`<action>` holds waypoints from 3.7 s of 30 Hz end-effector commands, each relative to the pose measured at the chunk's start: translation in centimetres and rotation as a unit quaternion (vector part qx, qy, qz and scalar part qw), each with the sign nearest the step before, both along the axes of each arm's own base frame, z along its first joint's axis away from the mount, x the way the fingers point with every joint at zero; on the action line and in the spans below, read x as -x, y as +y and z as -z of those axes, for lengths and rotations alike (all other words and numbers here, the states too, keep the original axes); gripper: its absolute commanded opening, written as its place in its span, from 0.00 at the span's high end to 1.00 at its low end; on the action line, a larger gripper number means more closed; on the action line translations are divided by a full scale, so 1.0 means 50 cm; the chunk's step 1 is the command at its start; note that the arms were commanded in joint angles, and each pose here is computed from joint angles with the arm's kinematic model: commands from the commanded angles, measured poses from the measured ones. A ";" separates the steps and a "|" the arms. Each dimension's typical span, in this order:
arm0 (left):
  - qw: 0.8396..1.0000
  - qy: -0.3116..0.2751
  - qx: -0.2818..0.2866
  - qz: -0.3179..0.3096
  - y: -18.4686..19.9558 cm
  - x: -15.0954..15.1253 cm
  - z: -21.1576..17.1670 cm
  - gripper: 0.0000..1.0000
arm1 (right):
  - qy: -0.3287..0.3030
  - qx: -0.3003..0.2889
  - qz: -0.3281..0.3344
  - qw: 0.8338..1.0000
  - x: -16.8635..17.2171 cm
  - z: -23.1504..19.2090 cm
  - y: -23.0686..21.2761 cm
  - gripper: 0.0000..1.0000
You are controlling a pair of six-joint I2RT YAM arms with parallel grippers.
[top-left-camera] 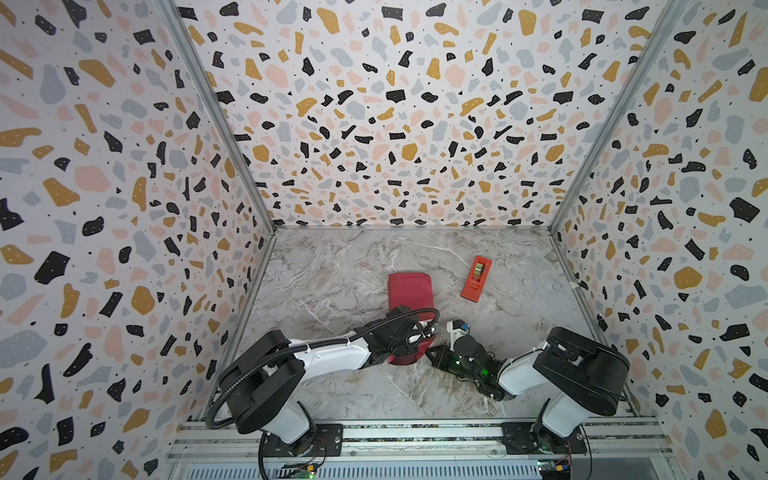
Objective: Wrap the gift box in paper
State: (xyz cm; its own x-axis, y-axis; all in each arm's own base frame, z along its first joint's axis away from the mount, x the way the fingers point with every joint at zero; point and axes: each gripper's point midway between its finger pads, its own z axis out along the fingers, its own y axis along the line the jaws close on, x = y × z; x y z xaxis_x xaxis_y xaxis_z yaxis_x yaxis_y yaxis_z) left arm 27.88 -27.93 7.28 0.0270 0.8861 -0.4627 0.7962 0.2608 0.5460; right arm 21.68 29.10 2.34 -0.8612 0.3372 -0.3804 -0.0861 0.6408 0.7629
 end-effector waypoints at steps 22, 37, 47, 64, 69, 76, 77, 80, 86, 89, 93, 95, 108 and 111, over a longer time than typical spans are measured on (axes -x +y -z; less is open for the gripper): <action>1.000 0.002 0.002 -0.010 0.005 -0.008 0.004 0.18 | 0.007 0.000 -0.022 1.000 0.023 0.014 0.036 0.97; 1.000 0.003 0.002 -0.011 0.005 -0.008 0.004 0.18 | 0.035 0.018 -0.018 0.999 0.056 0.049 0.044 0.99; 1.000 0.003 0.003 -0.012 0.005 -0.010 0.004 0.18 | -0.027 -0.017 -0.046 0.998 0.012 -0.045 0.064 0.99; 1.000 0.006 0.001 -0.012 0.004 -0.009 0.004 0.18 | -0.010 -0.007 -0.033 0.999 0.009 -0.014 0.031 0.99; 1.000 0.005 0.002 -0.013 0.005 -0.011 0.002 0.18 | 0.005 -0.002 -0.038 0.999 0.020 0.009 0.029 0.99; 1.000 0.006 0.002 -0.013 0.006 -0.011 0.003 0.18 | 0.020 0.003 -0.039 0.999 0.042 0.027 0.028 1.00; 1.000 0.006 0.002 -0.014 0.006 -0.011 0.003 0.18 | 0.022 0.006 -0.038 0.999 0.046 0.029 0.027 1.00; 1.000 0.006 0.003 -0.015 0.006 -0.011 0.003 0.18 | 0.029 0.011 -0.033 0.999 0.057 0.036 0.023 1.00; 1.000 0.006 0.005 -0.016 0.006 -0.010 0.003 0.18 | 0.035 0.009 -0.032 0.999 0.074 0.042 0.027 1.00; 1.000 0.008 0.008 -0.016 0.002 -0.012 0.000 0.18 | 0.021 -0.008 -0.050 0.998 0.073 0.019 0.049 1.00; 1.000 0.013 0.021 -0.014 -0.011 -0.014 -0.011 0.18 | 0.004 -0.013 -0.064 0.998 0.072 -0.013 0.055 1.00; 0.999 0.016 0.034 -0.012 -0.019 -0.014 -0.020 0.17 | -0.007 -0.019 -0.066 0.998 0.070 -0.033 0.046 1.00; 0.936 -0.003 0.334 -0.108 -0.013 -0.024 -0.263 0.14 | -0.136 0.030 -0.042 0.989 -0.051 -0.199 -0.128 0.74; 0.855 0.031 0.451 -0.253 0.098 -0.059 -0.276 0.12 | -0.143 0.036 -0.047 0.988 -0.087 -0.227 -0.125 0.59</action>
State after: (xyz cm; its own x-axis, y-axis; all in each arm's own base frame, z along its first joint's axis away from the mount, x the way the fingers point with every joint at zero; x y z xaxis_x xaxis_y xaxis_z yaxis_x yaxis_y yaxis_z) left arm 28.86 -26.68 19.74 -0.1450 0.4090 -0.9009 0.6703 0.7104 0.2146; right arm 25.93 22.26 13.47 -0.7190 0.3401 -0.6061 -0.2897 0.6460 0.7062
